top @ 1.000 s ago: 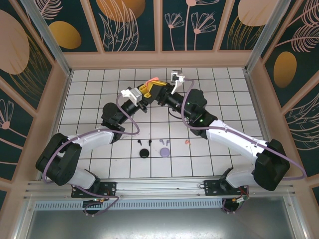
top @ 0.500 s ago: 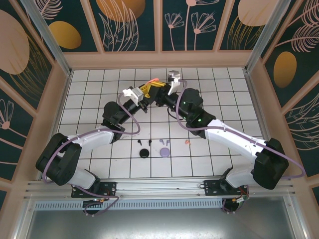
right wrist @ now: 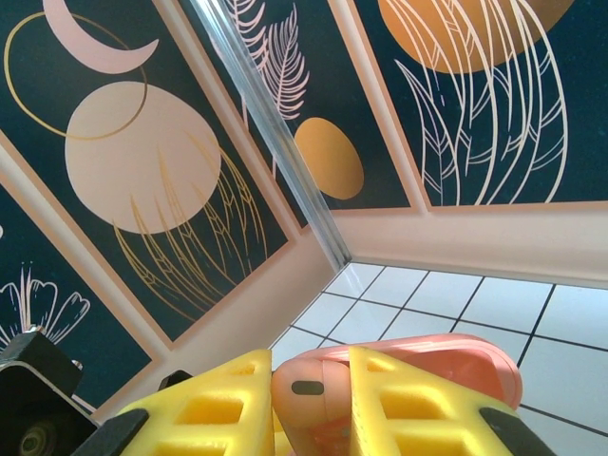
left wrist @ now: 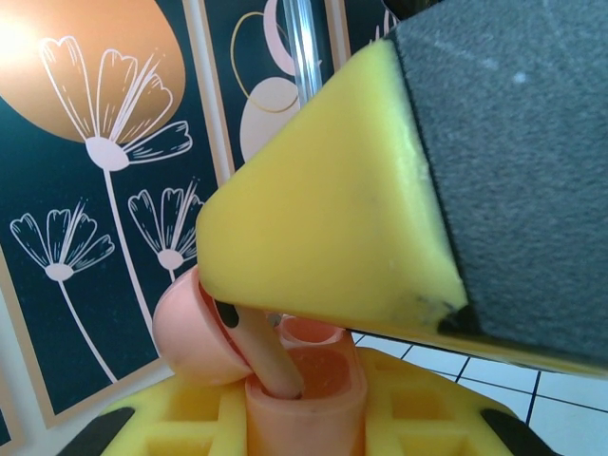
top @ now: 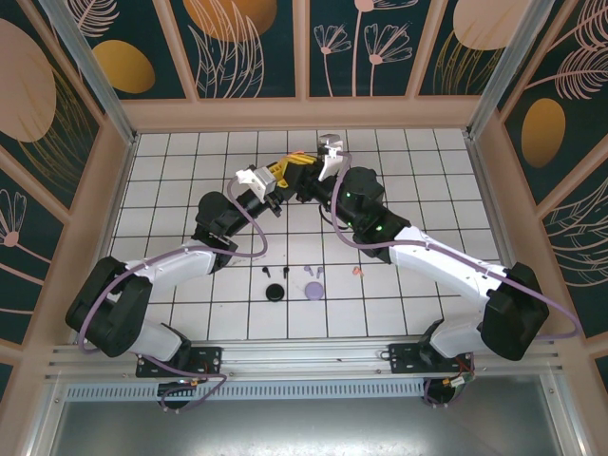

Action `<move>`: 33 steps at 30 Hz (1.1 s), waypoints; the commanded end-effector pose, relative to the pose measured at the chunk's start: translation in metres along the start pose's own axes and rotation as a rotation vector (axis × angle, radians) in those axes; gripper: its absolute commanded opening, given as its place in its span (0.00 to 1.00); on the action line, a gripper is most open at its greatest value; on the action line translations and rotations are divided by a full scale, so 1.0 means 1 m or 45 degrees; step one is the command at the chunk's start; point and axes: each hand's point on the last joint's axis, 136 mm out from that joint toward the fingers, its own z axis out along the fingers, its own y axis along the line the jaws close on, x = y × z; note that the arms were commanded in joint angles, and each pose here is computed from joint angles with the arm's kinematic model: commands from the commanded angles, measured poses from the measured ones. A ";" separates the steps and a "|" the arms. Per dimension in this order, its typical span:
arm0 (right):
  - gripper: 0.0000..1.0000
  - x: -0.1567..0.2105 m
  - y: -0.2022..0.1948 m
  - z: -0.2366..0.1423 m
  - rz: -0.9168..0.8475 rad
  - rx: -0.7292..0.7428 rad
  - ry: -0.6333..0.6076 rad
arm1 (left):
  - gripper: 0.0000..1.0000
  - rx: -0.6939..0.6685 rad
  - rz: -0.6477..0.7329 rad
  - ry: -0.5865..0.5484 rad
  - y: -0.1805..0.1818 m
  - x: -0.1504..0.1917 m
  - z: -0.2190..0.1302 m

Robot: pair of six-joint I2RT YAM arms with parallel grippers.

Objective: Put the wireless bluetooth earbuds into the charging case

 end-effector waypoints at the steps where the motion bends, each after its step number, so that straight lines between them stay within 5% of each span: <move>1: 0.21 0.026 -0.012 0.006 -0.015 0.063 0.114 | 0.00 0.116 0.133 -0.287 -0.023 -0.080 -0.001; 18: 0.21 0.044 -0.016 -0.002 -0.024 0.073 0.209 | 0.00 0.091 0.098 -0.345 -0.020 -0.095 -0.005; 33: 0.32 0.044 -0.025 -0.001 -0.004 0.140 0.211 | 0.00 0.096 0.090 -0.345 -0.020 -0.096 -0.004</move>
